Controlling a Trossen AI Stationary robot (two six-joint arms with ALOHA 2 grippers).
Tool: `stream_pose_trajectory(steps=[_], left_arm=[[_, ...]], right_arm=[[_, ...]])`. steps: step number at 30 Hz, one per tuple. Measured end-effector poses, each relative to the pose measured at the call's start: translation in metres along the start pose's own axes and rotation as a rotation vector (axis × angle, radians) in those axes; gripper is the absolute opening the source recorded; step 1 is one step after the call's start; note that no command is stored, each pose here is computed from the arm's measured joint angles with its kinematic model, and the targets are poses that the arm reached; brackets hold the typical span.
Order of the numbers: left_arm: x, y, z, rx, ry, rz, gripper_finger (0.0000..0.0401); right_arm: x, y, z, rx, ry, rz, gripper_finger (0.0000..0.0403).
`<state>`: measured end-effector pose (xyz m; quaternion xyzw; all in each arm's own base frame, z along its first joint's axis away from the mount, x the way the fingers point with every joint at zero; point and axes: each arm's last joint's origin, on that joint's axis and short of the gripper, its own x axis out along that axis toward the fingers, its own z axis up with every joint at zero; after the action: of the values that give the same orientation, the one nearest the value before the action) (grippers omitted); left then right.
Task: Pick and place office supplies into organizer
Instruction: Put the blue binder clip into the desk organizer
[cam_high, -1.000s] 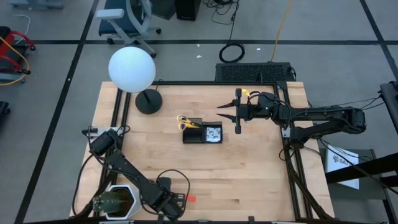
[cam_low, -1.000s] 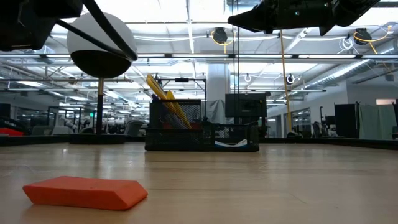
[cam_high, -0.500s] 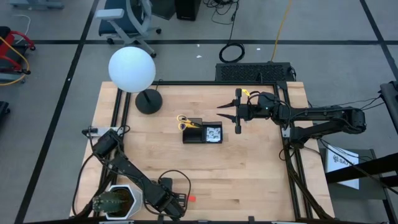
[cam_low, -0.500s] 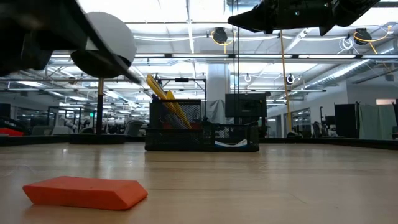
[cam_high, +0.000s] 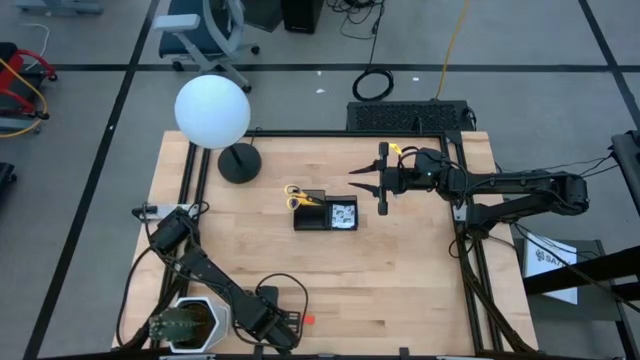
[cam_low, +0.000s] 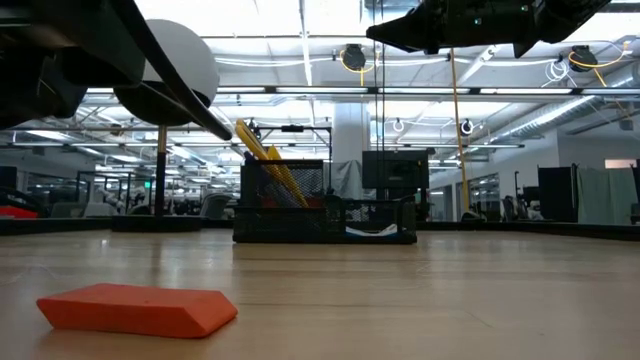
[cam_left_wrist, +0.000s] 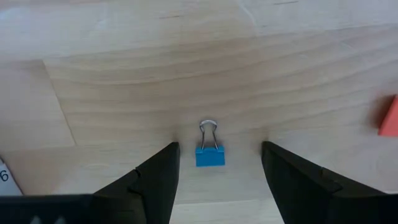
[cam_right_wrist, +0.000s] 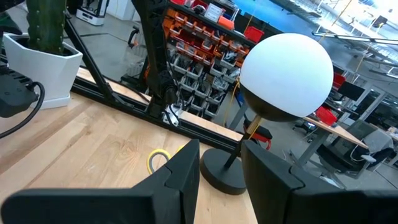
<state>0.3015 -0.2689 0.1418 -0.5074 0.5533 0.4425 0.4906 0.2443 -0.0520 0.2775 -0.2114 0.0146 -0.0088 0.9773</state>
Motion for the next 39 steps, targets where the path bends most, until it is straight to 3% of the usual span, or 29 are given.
stream_pose_trajectory(steps=[17,31,36,39], left_arm=[[0.0011,0.0015,-0.0032,-0.009,0.011,-0.002,0.0227],[0.0012,0.0011,-0.006,0.04,0.03,-0.01,0.0047],[0.0012,0.0011,-0.0058,0.068,0.017,-0.019,0.0006],[0.0011,0.0009,-0.0056,0.076,0.013,-0.021,0.001]], right_arm=[[0.0,0.0,0.0,0.0,0.0,0.0,0.0111],[0.0,0.0,0.0,0.0,0.0,0.0,0.011],[0.0,0.0,0.0,0.0,0.0,0.0,0.011],[0.0,0.0,0.0,0.0,0.0,0.0,0.0109]])
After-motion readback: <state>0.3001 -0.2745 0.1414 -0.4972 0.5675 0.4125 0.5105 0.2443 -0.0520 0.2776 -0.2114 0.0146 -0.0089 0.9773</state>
